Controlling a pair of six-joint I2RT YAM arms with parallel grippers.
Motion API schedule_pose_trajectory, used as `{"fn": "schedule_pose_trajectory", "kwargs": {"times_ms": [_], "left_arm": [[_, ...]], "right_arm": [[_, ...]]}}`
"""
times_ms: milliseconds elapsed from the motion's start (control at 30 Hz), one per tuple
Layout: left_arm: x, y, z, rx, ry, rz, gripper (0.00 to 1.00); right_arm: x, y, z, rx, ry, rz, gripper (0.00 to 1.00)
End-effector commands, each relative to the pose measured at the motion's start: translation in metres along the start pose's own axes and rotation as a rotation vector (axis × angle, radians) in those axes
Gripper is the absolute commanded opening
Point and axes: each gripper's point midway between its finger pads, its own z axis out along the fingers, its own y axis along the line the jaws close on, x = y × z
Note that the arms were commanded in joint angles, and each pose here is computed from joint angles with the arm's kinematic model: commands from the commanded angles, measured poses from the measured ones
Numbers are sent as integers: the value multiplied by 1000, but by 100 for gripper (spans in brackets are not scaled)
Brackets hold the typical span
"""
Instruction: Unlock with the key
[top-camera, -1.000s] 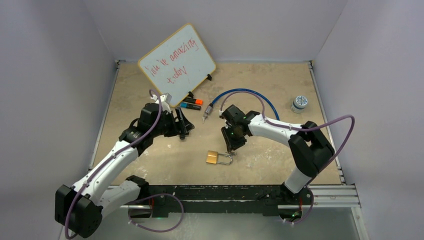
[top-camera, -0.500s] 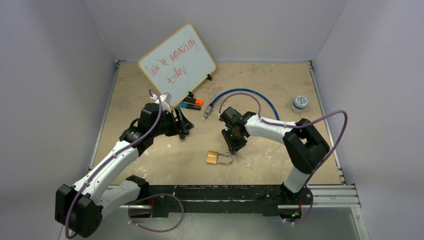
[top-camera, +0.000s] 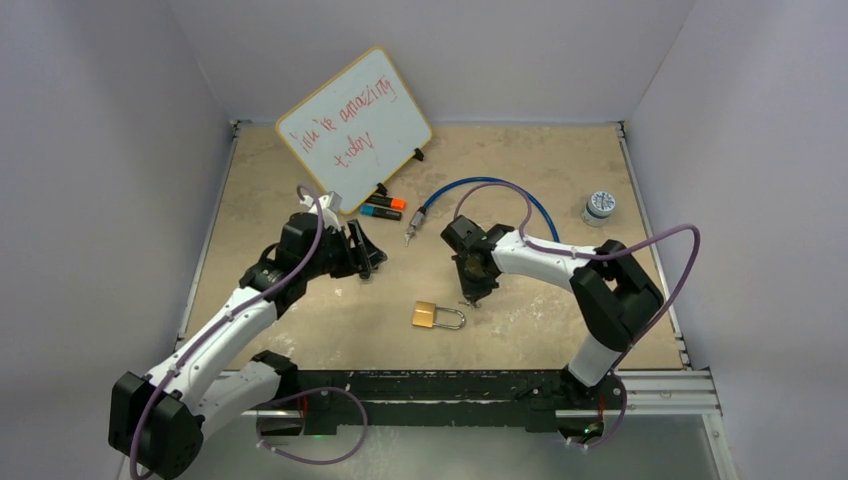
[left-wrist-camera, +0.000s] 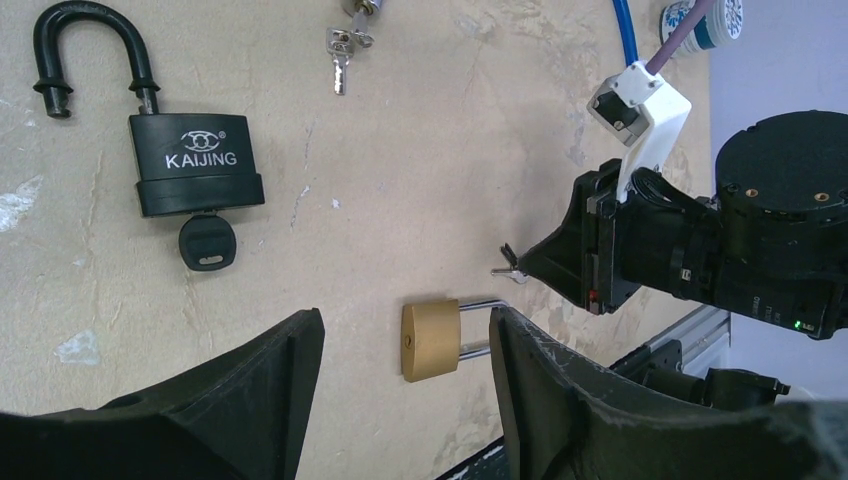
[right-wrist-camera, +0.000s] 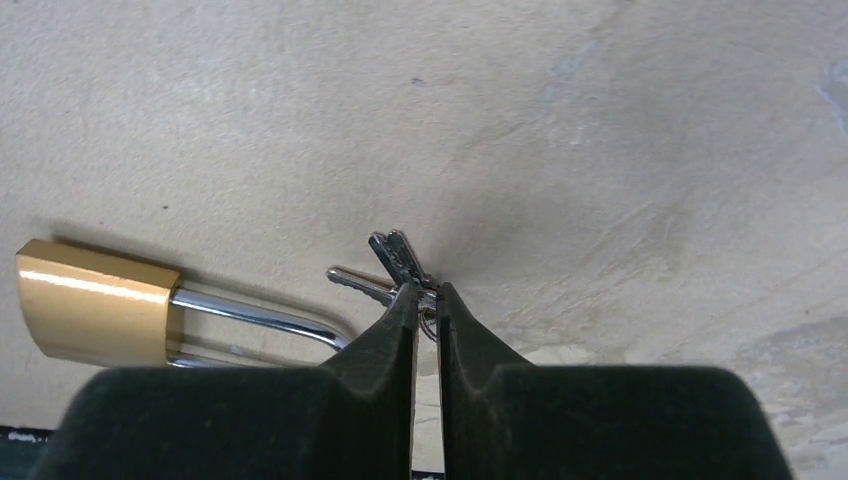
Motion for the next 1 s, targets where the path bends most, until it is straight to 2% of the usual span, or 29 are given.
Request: {"fn": "schedule_pose_trajectory", "kwargs": {"times_ms": [0, 133, 233, 500, 633, 967], "left_arm": [[-12, -9, -5, 34, -57, 1, 63], [-12, -8, -7, 27, -65, -3, 63], [-12, -7, -9, 21, -69, -4, 63], [-9, -2, -11, 5, -69, -9, 63], [-8, -1, -11, 1, -67, -11, 63], [-9, -1, -11, 0, -69, -5, 63]], "right_arm": [[2, -21, -5, 98, -13, 73, 15], [-16, -8, -16, 16, -93, 4, 29], [-21, 5, -27, -64, -119, -59, 35], [-6, 14, -19, -100, -37, -248, 29], [-3, 19, -14, -91, -16, -306, 30], [-7, 0, -7, 58, -26, -342, 38]]}}
